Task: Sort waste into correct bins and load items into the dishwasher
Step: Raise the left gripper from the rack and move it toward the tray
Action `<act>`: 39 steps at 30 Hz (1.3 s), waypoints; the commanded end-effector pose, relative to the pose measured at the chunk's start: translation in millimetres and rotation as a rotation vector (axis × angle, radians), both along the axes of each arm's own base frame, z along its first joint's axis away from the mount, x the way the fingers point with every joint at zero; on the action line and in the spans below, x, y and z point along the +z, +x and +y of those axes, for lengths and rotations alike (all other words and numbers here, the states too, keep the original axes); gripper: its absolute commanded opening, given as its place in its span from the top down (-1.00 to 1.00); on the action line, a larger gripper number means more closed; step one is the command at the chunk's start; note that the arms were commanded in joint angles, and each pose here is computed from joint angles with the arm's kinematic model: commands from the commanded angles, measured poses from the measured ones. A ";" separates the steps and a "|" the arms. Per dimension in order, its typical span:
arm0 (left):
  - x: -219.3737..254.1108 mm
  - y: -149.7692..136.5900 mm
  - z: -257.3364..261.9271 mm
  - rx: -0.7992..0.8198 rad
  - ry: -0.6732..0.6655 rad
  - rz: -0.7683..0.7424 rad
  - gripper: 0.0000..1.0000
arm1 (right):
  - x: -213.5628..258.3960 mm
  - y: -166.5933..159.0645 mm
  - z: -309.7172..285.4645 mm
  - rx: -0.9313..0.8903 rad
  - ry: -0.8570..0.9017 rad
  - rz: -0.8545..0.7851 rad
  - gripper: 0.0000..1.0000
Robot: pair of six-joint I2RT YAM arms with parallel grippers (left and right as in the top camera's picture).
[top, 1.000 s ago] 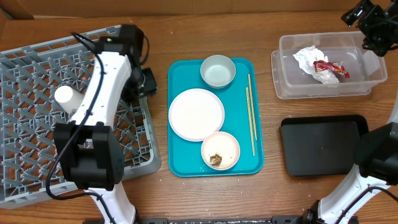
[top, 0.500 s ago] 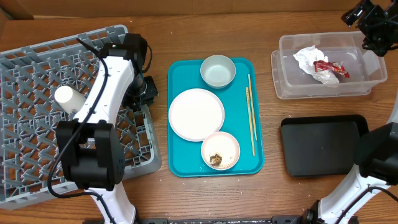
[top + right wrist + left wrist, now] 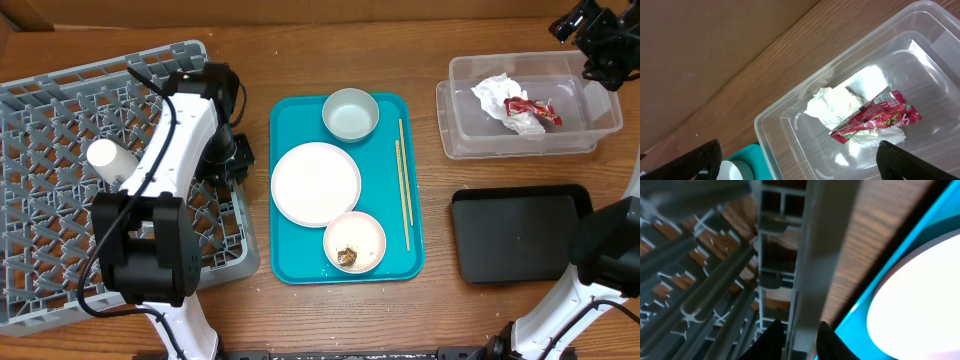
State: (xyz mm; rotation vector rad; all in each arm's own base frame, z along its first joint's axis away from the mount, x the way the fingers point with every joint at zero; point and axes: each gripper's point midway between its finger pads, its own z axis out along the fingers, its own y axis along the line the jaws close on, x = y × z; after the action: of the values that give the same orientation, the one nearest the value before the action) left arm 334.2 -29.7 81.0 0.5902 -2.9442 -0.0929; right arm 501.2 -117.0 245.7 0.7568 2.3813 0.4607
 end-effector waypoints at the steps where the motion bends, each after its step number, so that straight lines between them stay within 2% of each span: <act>1: -7.5 -13.1 -1.1 -0.025 -0.007 0.051 0.56 | 26.6 -4.8 3.1 -0.002 -0.020 -0.055 -1.00; 7: -9.6 -23.1 7.1 -0.036 0.037 0.089 0.56 | 26.6 -4.8 3.1 -0.002 -0.020 -0.055 -1.00; 18: -0.5 -43.1 34.3 -0.042 0.167 0.175 0.31 | 26.6 -4.8 3.1 -0.002 -0.020 -0.055 -0.99; 23: 0.8 -45.8 38.1 -0.032 0.172 0.187 0.33 | 26.6 -4.8 3.0 -0.002 -0.020 -0.055 -1.00; 31: 17.3 -67.6 62.7 0.016 0.339 0.271 0.27 | 26.6 -4.8 3.1 -0.002 -0.020 -0.055 -1.00; 39: 16.1 -58.2 65.3 0.051 0.365 0.222 0.28 | 26.6 -4.8 3.1 -0.002 -0.020 -0.055 -1.00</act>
State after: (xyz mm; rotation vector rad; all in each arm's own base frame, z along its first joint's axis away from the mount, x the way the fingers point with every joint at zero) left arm 267.5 13.3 94.4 0.5897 -2.6848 -0.5083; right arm 501.2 -116.9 245.6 0.7573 2.3815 0.4614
